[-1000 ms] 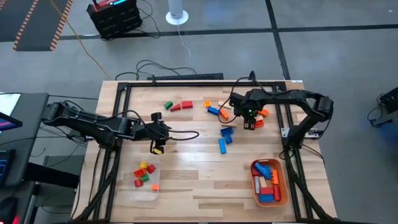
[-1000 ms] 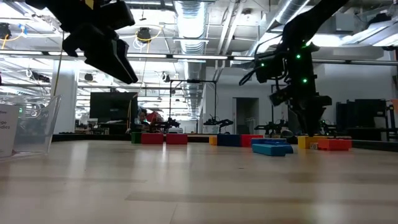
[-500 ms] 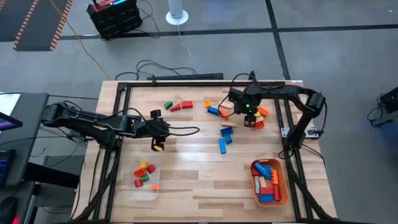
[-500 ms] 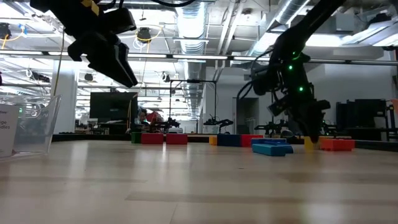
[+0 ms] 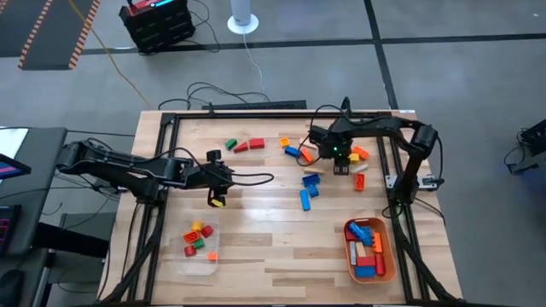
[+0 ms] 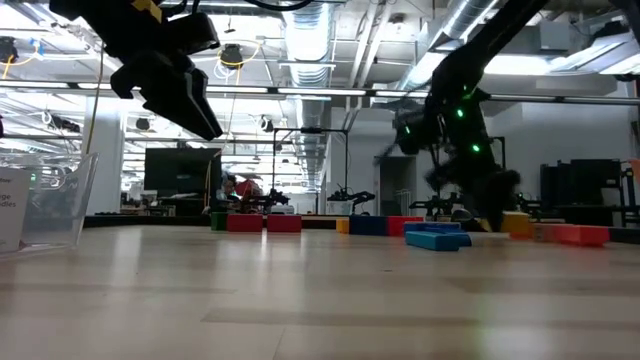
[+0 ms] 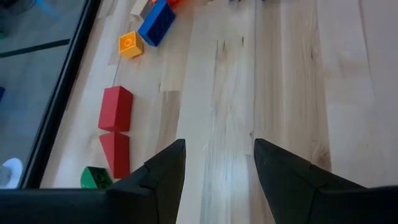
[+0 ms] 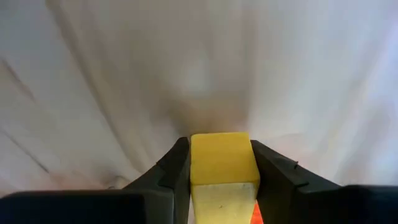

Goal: Sort blocks by size
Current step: Put the large yellow block into the orange bin

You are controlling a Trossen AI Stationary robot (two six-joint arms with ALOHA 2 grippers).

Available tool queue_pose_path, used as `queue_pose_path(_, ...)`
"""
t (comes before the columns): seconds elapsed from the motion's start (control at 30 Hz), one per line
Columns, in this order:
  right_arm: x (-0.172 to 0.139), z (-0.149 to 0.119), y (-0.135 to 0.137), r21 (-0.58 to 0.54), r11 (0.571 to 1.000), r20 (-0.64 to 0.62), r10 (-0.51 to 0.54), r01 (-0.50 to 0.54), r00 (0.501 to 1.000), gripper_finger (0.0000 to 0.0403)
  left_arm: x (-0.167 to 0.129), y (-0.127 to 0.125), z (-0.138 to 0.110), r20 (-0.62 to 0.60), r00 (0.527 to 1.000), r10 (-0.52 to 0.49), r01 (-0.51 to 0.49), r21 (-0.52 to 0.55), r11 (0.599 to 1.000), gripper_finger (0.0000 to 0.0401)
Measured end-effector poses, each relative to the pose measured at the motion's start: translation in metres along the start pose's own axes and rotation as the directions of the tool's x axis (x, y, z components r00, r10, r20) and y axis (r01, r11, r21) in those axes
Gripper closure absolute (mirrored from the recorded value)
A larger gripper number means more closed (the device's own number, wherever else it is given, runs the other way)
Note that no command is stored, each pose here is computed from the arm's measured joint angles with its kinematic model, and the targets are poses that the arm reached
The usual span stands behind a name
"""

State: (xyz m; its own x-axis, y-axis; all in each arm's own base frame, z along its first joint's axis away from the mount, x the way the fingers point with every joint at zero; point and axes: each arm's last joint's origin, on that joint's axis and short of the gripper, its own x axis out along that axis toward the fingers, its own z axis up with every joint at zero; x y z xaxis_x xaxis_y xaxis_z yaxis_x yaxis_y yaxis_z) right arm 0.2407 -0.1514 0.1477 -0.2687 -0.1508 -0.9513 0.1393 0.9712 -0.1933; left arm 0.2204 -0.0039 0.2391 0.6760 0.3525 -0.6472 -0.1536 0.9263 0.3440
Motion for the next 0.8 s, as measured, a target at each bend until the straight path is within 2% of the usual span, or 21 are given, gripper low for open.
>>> queue_pose_path(0.07,-0.013,0.003,0.000,0.026,1.000,0.051,-0.019,0.017,0.999,0.0246,0.000,0.000,0.000,0.000,1.000,0.001,-0.001,-0.001,1.000,0.0217)
queue_pose_path(0.2,-0.044,0.006,0.007,0.007,0.999,0.143,-0.054,0.053,0.988,0.0217,0.000,0.001,0.000,-0.001,1.000,0.004,-0.004,-0.004,1.000,0.0217)
queue_pose_path(0.33,-0.080,0.007,0.018,0.004,0.996,0.268,-0.083,0.085,0.960,0.0244,0.000,0.001,0.000,-0.005,1.000,0.004,-0.004,-0.004,1.000,0.0217)
queue_pose_path(0.43,-0.105,0.004,0.031,0.009,0.998,0.350,-0.062,0.063,0.935,0.0248,0.000,0.001,-0.001,-0.005,1.000,0.004,-0.004,-0.004,1.000,0.0217)
queue_pose_path(0.6,-0.141,-0.009,0.065,0.021,1.000,0.459,0.002,-0.013,0.888,0.0248,0.000,0.001,-0.001,-0.010,1.000,0.003,-0.003,-0.009,1.000,0.0217)
queue_pose_path(0.8,-0.169,-0.039,0.122,0.020,0.995,0.535,0.074,-0.101,0.841,0.0226,0.000,0.001,-0.002,-0.020,1.000,0.002,-0.003,-0.014,1.000,0.0217)
